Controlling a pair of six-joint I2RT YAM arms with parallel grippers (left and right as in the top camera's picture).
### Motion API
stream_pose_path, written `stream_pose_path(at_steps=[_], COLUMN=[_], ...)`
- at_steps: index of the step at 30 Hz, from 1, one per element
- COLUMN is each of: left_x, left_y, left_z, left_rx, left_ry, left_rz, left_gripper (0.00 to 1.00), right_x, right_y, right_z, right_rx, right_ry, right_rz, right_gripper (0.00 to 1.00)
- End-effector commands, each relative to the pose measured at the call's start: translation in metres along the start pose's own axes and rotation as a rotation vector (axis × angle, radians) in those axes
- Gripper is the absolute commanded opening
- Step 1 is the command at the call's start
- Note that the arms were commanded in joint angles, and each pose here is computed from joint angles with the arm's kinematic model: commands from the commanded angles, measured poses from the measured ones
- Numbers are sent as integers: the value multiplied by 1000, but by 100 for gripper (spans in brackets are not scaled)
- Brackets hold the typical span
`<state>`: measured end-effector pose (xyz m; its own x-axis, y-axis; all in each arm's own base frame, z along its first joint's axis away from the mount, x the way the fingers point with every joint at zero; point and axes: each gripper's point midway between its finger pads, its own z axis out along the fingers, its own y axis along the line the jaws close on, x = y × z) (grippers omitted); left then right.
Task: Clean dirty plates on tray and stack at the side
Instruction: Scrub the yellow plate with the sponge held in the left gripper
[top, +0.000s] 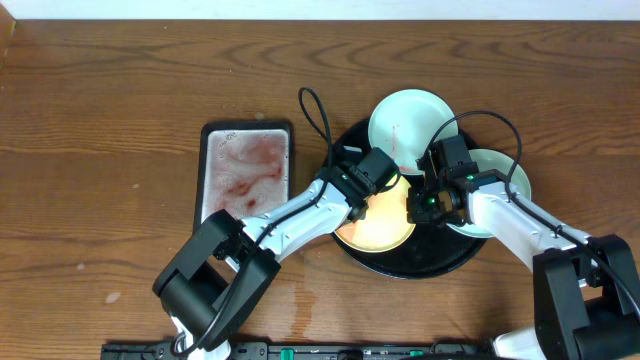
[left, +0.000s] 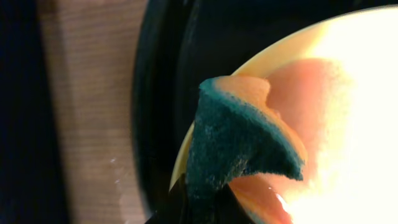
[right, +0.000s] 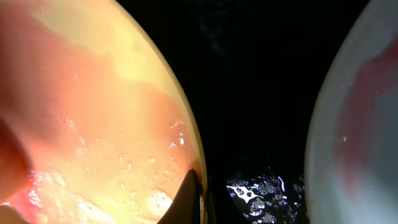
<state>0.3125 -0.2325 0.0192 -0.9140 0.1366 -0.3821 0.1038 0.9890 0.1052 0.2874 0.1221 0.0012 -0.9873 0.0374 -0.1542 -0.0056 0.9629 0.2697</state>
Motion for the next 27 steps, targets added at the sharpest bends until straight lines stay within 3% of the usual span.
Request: stream_pose_path(at_steps=[1, 5, 8, 21, 27], left_x=[11, 10, 8, 45, 52], left_y=[-14, -90, -121, -143, -113], left_z=[22, 5, -6, -8, -8], left_rx=[108, 510, 674, 758, 616], left_ry=[73, 156, 185, 332, 349], left_rz=[-22, -107, -138, -87, -91], left_gripper=[8, 8, 8, 8, 7], right_x=[13, 13, 13, 12, 12], right_y=[-15, -15, -15, -15, -15], right_z=[11, 11, 11, 11, 11], right_rx=[69, 69, 69, 69, 70], right_ry=[45, 46, 45, 45, 45], right_rz=[2, 2, 2, 1, -2], right_gripper=[1, 1, 1, 1, 1])
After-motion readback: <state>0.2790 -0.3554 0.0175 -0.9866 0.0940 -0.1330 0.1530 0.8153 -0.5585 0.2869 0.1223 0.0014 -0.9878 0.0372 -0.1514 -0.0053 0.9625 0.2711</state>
